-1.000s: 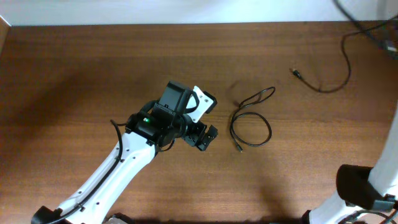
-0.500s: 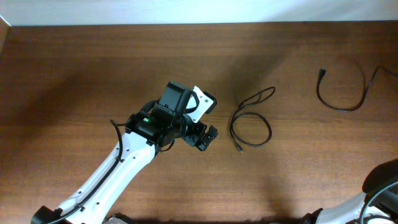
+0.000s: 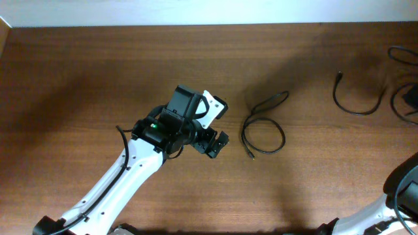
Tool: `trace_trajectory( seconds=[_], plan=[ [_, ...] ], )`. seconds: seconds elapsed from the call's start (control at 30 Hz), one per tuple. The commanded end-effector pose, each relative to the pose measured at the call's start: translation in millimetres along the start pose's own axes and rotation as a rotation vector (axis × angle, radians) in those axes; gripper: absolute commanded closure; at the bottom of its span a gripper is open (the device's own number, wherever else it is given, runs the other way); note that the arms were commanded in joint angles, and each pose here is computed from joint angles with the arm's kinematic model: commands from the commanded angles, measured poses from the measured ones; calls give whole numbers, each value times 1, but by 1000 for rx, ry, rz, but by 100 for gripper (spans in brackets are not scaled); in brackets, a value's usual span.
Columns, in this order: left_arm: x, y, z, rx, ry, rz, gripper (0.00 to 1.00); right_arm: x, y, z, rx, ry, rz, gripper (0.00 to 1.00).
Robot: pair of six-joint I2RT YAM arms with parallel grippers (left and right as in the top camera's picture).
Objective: Untangle cables
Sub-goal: 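Return the right gripper to the remaining cable near the left gripper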
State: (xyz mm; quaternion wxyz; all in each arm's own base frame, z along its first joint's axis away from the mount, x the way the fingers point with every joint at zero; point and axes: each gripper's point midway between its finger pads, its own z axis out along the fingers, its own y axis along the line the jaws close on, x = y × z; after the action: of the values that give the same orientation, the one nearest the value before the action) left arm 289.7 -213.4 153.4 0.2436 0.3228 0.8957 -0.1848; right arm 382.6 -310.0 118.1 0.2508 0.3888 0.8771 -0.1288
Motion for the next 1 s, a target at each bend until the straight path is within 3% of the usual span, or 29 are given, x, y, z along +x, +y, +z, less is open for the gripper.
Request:
trace_trajectory(
  seconds=[0.0, 0.07, 0.13, 0.17, 0.5, 0.6, 0.77, 0.97],
  plan=[
    [0, 1, 1, -6, 1, -9, 1, 5, 5, 4, -33, 16, 13, 36],
    [0, 1, 0, -6, 1, -9, 1, 8, 21, 2, -128, 36, 11, 30],
    [0, 1, 0, -6, 1, -9, 1, 22, 66, -11, -409, 81, -117, 29],
    [0, 1, 1, -6, 1, -9, 1, 27, 74, -15, -457, 99, -126, 29],
    [0, 1, 0, -6, 1, -9, 1, 118, 196, -61, -597, 288, -425, 28],
    [0, 1, 1, -6, 1, -9, 1, 166, 227, -85, -648, 355, -649, 22],
    [0, 1, 0, -6, 1, -9, 1, 233, 260, -119, -710, 435, -910, 21],
    [0, 1, 0, -6, 1, -9, 1, 318, 251, -109, -720, 571, -1007, 21]
  ],
)
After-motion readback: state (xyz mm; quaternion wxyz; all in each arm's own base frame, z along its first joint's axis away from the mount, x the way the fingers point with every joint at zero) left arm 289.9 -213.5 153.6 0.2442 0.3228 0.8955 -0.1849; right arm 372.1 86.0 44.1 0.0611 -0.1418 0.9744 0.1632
